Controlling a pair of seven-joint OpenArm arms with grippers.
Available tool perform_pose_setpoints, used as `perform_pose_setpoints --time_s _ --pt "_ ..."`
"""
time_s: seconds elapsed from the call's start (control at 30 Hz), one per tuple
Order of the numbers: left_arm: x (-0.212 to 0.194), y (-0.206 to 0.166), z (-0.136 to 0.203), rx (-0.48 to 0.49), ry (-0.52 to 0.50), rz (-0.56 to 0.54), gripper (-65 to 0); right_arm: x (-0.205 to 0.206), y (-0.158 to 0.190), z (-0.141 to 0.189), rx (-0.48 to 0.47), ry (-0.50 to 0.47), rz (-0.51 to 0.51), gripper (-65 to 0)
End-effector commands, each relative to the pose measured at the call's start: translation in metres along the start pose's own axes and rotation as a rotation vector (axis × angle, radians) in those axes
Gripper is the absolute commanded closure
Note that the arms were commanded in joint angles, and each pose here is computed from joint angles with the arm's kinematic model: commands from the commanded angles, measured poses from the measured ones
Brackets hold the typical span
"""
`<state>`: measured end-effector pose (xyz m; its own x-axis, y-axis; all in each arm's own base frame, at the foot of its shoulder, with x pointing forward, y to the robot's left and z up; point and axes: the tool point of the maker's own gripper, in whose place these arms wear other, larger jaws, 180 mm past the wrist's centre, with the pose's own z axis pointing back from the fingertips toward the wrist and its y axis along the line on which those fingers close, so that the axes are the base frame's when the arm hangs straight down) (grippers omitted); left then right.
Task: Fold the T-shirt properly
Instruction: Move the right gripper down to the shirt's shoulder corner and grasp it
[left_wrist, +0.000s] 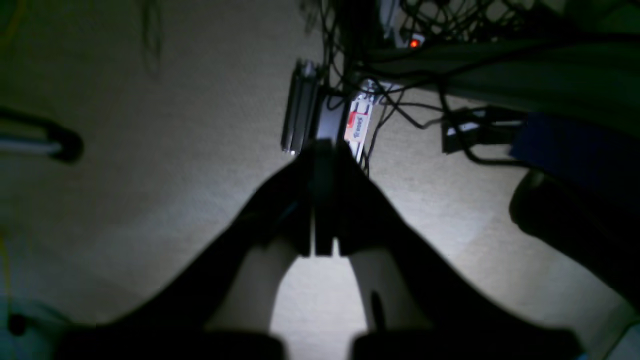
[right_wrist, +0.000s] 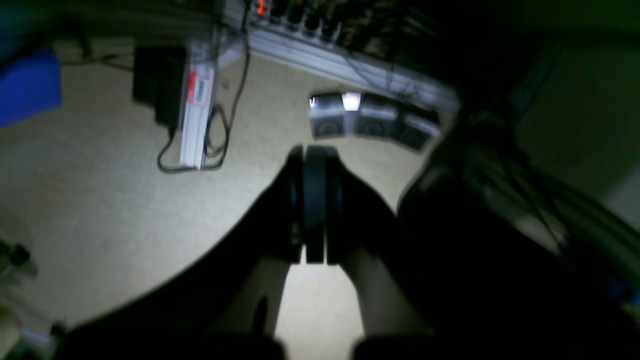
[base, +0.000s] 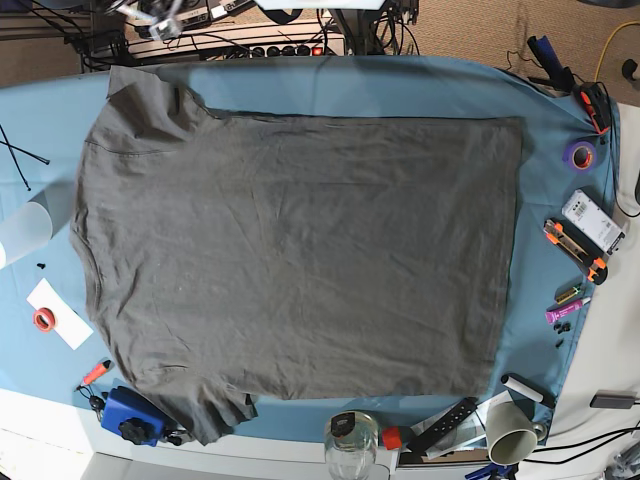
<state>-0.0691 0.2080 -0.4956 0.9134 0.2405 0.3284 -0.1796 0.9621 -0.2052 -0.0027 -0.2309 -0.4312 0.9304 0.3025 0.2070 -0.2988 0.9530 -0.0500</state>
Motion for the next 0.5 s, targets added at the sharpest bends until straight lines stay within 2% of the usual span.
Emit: perform_pose_setpoints --time_s 0.0,0.2,0.3,0.37,0.4,0.47 --pt "0.002 0.0 0.012 -0.001 -0.012 -0.017 0.0 0.009 -0.007 0.013 -0.017 -0.024 0.005 0.0" --pt "0.024 -0.016 0.04 -0.026 -0.066 -0.094 0.0 0.059 -0.033 0.07 -0.104 -0.156 0.006 0.0" --pt "0.034 -0.022 0.046 -0.036 -0.089 -0.116 0.0 0.074 -0.039 0.088 -0.124 -0.191 0.042 0.0" --pt "0.038 -0.025 0.046 -0.039 -0.1 -0.119 0.0 0.081 -0.043 0.096 -0.144 -0.216 0.03 0.0" --pt "0.039 -0.025 0.046 -0.04 -0.103 -0.12 0.0 0.08 -0.046 0.098 -0.157 -0.216 0.018 -0.7" --pt "0.04 -0.025 0.045 -0.04 -0.105 -0.12 0.0 0.077 -0.049 0.099 -0.169 -0.209 0.007 -6.7"
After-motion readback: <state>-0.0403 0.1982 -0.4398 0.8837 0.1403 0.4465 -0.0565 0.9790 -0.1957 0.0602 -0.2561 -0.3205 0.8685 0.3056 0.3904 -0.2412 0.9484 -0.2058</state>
